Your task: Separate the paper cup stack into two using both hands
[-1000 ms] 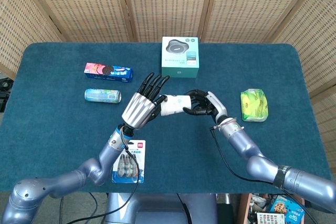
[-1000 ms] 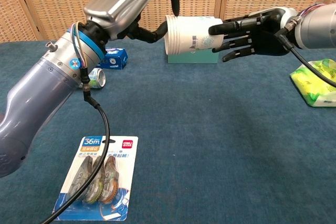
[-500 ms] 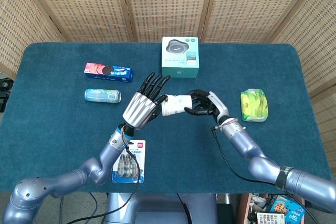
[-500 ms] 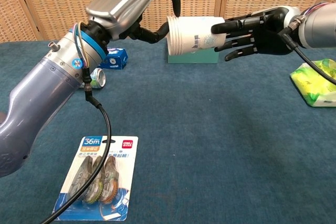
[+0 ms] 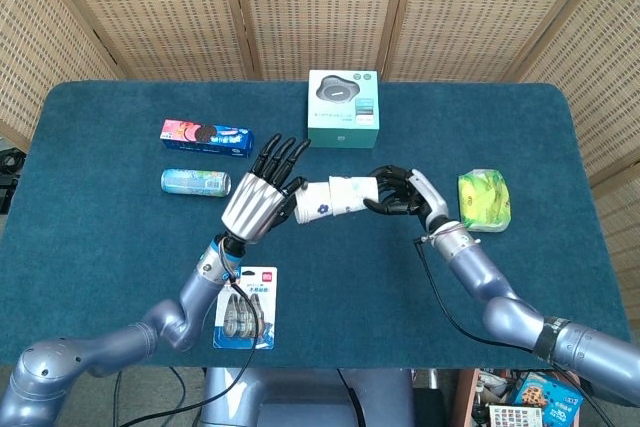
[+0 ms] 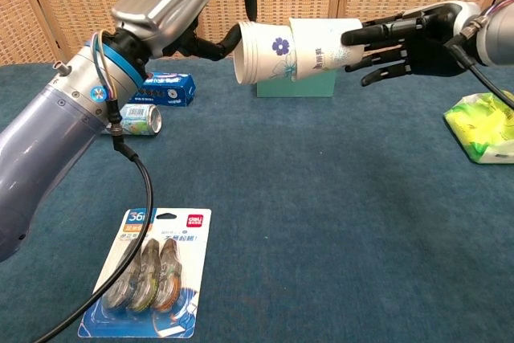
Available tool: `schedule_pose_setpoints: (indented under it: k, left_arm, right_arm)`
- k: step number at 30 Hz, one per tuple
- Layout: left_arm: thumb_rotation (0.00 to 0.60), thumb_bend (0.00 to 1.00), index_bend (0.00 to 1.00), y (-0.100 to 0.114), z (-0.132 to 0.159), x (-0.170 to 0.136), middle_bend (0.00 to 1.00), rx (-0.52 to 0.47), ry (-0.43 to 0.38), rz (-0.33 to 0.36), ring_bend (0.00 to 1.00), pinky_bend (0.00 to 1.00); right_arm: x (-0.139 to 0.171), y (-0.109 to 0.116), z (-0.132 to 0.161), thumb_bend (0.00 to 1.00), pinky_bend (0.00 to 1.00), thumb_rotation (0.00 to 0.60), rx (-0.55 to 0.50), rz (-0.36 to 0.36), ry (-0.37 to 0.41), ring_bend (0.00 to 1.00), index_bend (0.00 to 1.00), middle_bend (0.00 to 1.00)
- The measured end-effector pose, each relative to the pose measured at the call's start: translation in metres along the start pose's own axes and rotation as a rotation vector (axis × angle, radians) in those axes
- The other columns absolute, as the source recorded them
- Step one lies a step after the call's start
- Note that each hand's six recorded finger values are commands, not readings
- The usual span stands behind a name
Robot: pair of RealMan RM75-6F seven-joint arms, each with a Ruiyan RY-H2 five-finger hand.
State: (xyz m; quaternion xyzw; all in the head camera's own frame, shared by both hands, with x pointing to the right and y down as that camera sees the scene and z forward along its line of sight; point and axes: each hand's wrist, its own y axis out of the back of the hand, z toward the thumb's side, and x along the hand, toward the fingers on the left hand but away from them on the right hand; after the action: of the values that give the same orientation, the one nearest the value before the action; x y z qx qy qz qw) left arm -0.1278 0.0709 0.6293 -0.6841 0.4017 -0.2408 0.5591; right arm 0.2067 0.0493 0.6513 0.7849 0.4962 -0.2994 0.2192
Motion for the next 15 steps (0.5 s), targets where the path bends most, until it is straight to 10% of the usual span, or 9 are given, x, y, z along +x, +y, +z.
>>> schedule_pose_setpoints:
  k: [15]
  left_arm:
    - [0.6,0.52,0.75,0.037,-0.062,-0.029,0.01,0.071,0.049,0.043,0.0,0.0]
  right_arm:
    - [0.009,0.042,-0.002,0.49,0.56,0.6,0.068,-0.091,0.005,0.43,0.5,0.54]
